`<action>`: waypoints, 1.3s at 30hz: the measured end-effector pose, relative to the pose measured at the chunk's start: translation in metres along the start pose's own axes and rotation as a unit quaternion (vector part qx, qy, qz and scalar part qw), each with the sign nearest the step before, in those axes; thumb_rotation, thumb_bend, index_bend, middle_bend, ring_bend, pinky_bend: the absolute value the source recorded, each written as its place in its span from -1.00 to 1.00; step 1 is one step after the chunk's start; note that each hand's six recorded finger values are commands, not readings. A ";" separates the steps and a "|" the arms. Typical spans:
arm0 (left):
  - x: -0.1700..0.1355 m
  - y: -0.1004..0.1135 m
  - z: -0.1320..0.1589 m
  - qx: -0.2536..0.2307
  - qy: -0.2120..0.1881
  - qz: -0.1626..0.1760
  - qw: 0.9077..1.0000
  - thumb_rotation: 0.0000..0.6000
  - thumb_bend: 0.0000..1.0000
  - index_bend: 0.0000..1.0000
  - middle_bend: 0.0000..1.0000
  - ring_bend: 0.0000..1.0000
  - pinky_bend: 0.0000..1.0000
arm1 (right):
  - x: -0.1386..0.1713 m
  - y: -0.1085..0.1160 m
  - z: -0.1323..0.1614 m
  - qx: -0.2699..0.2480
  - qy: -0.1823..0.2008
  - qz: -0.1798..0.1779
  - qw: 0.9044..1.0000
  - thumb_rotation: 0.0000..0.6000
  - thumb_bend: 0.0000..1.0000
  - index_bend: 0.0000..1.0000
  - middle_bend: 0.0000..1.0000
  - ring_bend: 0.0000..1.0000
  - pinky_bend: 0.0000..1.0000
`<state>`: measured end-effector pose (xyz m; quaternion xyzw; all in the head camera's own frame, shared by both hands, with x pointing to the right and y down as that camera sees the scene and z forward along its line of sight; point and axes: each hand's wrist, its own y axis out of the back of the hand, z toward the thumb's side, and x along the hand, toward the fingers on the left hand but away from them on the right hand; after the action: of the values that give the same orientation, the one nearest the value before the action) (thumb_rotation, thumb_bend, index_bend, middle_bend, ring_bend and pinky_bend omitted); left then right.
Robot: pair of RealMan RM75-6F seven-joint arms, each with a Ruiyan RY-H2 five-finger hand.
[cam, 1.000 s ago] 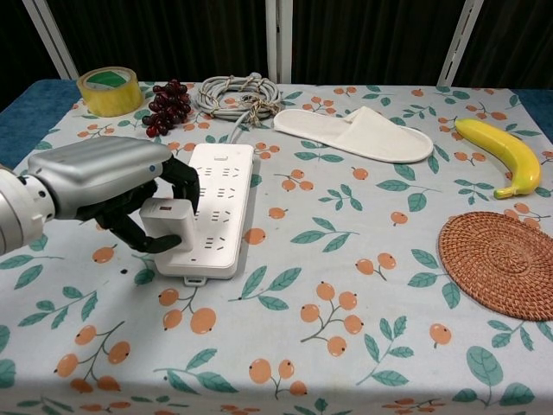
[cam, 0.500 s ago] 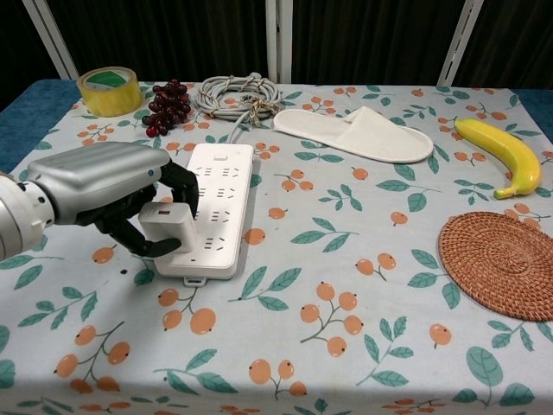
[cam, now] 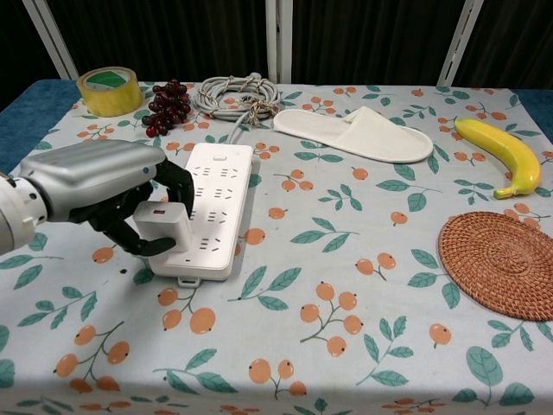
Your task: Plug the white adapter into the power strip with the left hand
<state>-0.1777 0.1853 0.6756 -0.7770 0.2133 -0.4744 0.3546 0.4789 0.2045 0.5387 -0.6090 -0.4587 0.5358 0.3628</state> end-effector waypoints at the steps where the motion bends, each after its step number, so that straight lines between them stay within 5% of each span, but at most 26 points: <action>1: -0.001 0.001 -0.001 0.001 0.000 0.002 1.000 1.00 -0.32 0.07 0.41 0.24 0.16 | 0.000 0.000 0.000 0.000 0.000 0.000 1.000 1.00 -0.57 -1.00 -1.00 -1.00 -1.00; 7: -0.003 0.005 -0.002 0.003 0.002 0.002 1.000 1.00 -0.57 -0.20 0.08 -0.08 0.15 | 0.001 0.000 0.000 -0.001 0.000 0.000 1.000 1.00 -0.57 -1.00 -1.00 -1.00 -1.00; 14: -0.004 0.005 -0.003 0.003 0.002 0.000 1.000 1.00 -0.60 -0.36 -0.13 -0.27 0.05 | 0.002 0.000 -0.001 -0.003 -0.001 -0.001 1.000 1.00 -0.57 -1.00 -1.00 -1.00 -1.00; 19: -0.006 0.007 -0.003 0.002 0.003 0.003 1.000 1.00 -0.60 -0.49 -0.28 -0.47 -0.30 | 0.002 0.000 -0.001 -0.003 0.000 -0.003 1.000 1.00 -0.57 -1.00 -1.00 -1.00 -1.00; 27: -0.010 0.017 -0.008 -0.007 0.003 0.018 1.000 1.00 -0.60 -0.57 -0.51 -0.71 -0.59 | 0.003 0.001 -0.001 -0.005 0.001 -0.003 1.000 1.00 -0.56 -1.00 -1.00 -1.00 -1.00; 33: -0.021 0.046 -0.033 -0.035 0.027 0.075 0.996 1.00 -0.62 -0.57 -0.51 -0.71 -0.68 | 0.002 0.002 -0.003 -0.007 0.001 0.000 1.000 1.00 -0.56 -1.00 -1.00 -1.00 -1.00; 39: -0.043 0.083 -0.104 -0.044 0.108 0.171 0.978 1.00 -0.62 -0.53 -0.51 -0.72 -0.84 | -0.005 0.001 -0.009 -0.014 0.001 0.018 1.000 1.00 -0.56 -1.00 -1.00 -1.00 -1.00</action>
<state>-0.2899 0.1233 0.6191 -0.6883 0.4006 -0.4780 0.3705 0.4880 0.2002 0.5410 -0.6226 -0.4549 0.5350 0.3452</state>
